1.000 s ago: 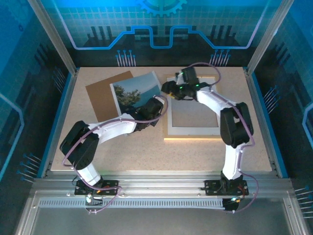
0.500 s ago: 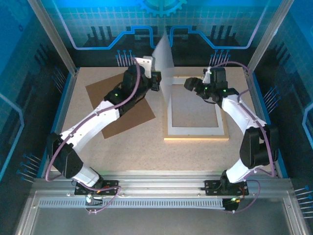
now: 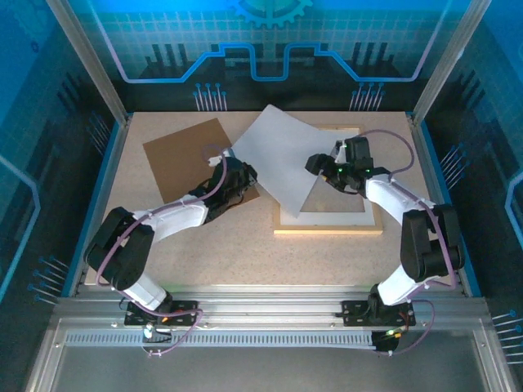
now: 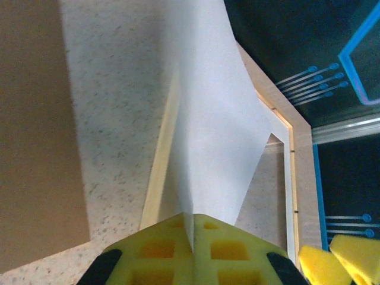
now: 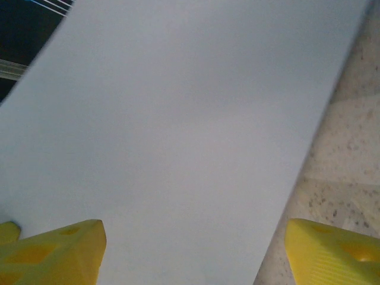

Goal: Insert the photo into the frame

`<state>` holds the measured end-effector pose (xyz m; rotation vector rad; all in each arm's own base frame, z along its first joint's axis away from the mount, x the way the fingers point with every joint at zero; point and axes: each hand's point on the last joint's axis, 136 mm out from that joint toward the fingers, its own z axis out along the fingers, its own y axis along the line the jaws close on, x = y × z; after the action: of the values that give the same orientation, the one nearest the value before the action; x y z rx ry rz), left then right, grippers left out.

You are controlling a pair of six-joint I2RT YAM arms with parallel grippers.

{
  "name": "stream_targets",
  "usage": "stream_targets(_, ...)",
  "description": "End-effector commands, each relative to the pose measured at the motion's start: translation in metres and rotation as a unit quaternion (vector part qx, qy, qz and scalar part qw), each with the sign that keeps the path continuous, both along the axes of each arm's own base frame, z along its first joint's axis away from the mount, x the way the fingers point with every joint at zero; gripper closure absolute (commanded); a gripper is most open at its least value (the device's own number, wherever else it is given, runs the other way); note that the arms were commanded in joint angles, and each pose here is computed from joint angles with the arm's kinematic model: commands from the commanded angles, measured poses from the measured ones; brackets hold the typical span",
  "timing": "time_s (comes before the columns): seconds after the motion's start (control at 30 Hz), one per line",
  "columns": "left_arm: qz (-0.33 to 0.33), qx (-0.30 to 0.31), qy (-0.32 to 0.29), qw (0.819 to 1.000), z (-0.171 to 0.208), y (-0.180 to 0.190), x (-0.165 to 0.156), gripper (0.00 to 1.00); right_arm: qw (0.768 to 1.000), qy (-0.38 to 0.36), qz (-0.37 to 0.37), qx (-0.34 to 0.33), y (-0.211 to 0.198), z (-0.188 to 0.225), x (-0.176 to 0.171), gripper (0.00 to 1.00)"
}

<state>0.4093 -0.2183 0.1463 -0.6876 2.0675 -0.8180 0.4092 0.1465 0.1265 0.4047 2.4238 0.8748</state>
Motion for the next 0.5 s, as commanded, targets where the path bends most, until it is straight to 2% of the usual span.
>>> stream_targets(0.0,0.076,-0.063,-0.035,0.994,0.024,0.017,0.001,1.0,1.0,0.017,0.002,0.004,0.015,-0.017,-0.006,0.2)
stream_targets(0.2,0.107,-0.1,-0.011,0.989,0.009,0.026,-0.013,1.0,0.999,0.047,-0.012,-0.004,0.026,-0.044,-0.01,0.19)
stream_targets(0.47,0.134,-0.153,0.005,0.979,-0.001,0.033,-0.025,1.0,0.998,0.062,-0.016,0.018,0.033,-0.059,-0.007,0.18)
